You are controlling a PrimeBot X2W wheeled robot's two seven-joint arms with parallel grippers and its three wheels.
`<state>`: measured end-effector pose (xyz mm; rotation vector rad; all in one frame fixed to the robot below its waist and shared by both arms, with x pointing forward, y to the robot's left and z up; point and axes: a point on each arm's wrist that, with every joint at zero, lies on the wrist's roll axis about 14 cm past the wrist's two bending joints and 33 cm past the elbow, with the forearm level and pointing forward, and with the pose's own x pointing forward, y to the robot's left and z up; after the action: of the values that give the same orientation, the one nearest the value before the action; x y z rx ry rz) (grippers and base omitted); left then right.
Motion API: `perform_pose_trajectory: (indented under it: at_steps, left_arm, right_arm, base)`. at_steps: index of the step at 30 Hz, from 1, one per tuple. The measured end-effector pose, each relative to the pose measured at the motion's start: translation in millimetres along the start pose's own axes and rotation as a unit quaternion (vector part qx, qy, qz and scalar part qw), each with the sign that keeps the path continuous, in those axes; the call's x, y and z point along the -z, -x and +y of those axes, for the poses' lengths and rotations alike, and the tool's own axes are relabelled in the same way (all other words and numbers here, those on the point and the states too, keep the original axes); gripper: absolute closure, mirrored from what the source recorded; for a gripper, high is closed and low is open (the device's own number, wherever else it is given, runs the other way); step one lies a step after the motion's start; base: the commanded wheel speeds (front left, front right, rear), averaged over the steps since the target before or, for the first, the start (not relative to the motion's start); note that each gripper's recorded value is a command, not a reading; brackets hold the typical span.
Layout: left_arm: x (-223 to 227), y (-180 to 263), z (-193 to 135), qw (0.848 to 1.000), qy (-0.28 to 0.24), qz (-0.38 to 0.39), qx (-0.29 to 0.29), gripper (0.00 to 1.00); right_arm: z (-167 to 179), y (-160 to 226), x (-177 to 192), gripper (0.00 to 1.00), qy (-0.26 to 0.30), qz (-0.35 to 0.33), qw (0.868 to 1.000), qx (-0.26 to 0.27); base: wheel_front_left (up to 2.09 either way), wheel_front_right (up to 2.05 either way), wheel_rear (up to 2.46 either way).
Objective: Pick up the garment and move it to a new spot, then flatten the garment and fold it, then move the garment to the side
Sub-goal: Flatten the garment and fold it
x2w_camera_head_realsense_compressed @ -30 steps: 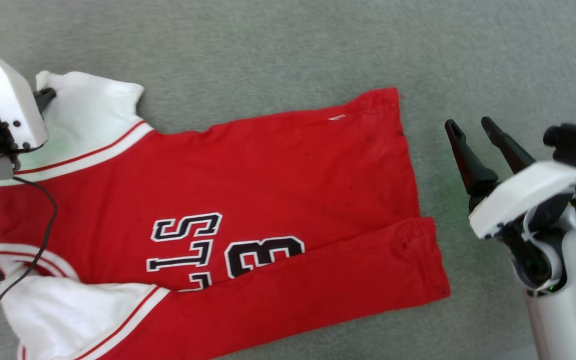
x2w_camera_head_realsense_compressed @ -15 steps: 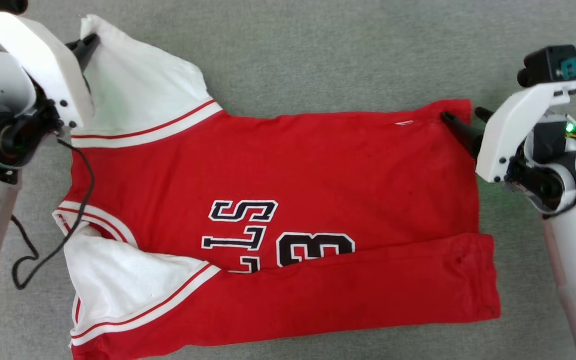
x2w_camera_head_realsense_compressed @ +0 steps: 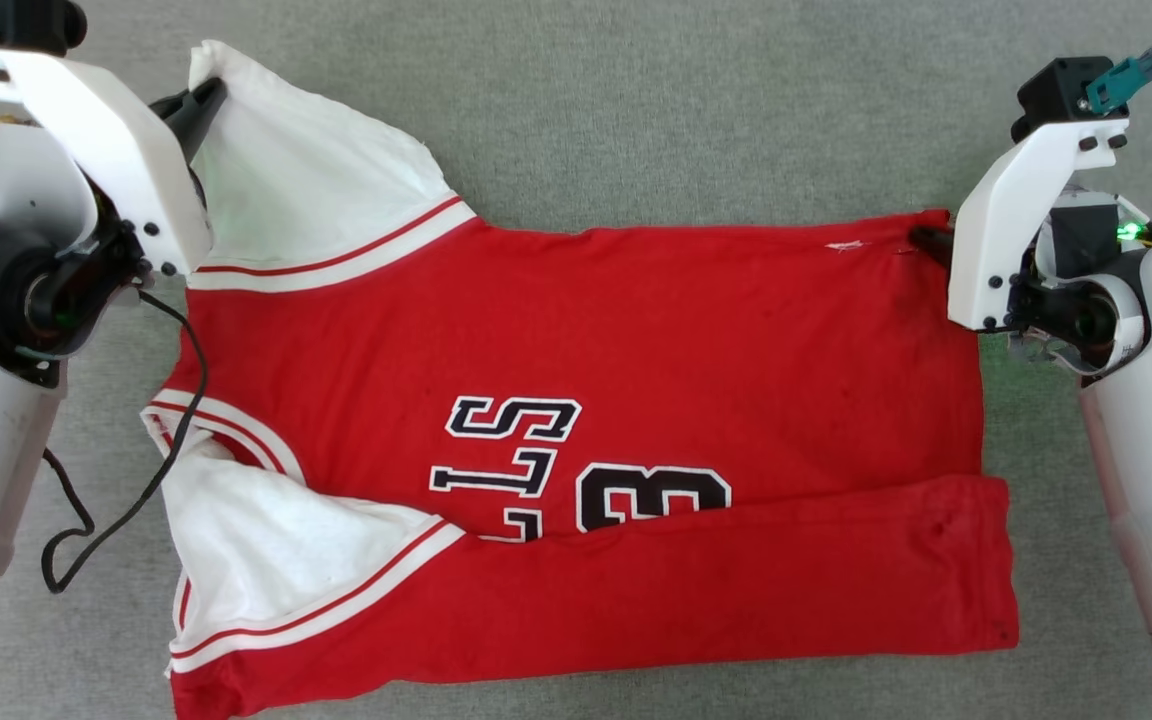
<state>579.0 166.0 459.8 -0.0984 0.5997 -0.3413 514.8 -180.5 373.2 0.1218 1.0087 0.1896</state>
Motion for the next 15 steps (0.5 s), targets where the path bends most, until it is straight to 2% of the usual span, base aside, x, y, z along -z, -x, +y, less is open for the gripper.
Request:
perform_pose_trajectory:
  at_steps: [7,12,15]
  left_arm:
    - [-13,34,-1,0.999,0.019,-0.050,-0.005,1.00]
    - [-7,70,1,0.995,0.049,-0.080,-0.017,1.00]
    - [11,91,3,0.994,0.070,-0.084,-0.028,1.00]
  right_arm:
    - [6,42,-34,1.00,0.017,-0.101,0.995,-0.002]
    - [5,74,-24,1.00,0.021,-0.140,0.990,0.000]
    - [5,88,-7,1.00,0.019,-0.148,0.989,-0.002]
  base:
    - [0.00,0.00,0.00]
    - [0.00,0.00,0.00]
    - [0.00,0.00,0.00]
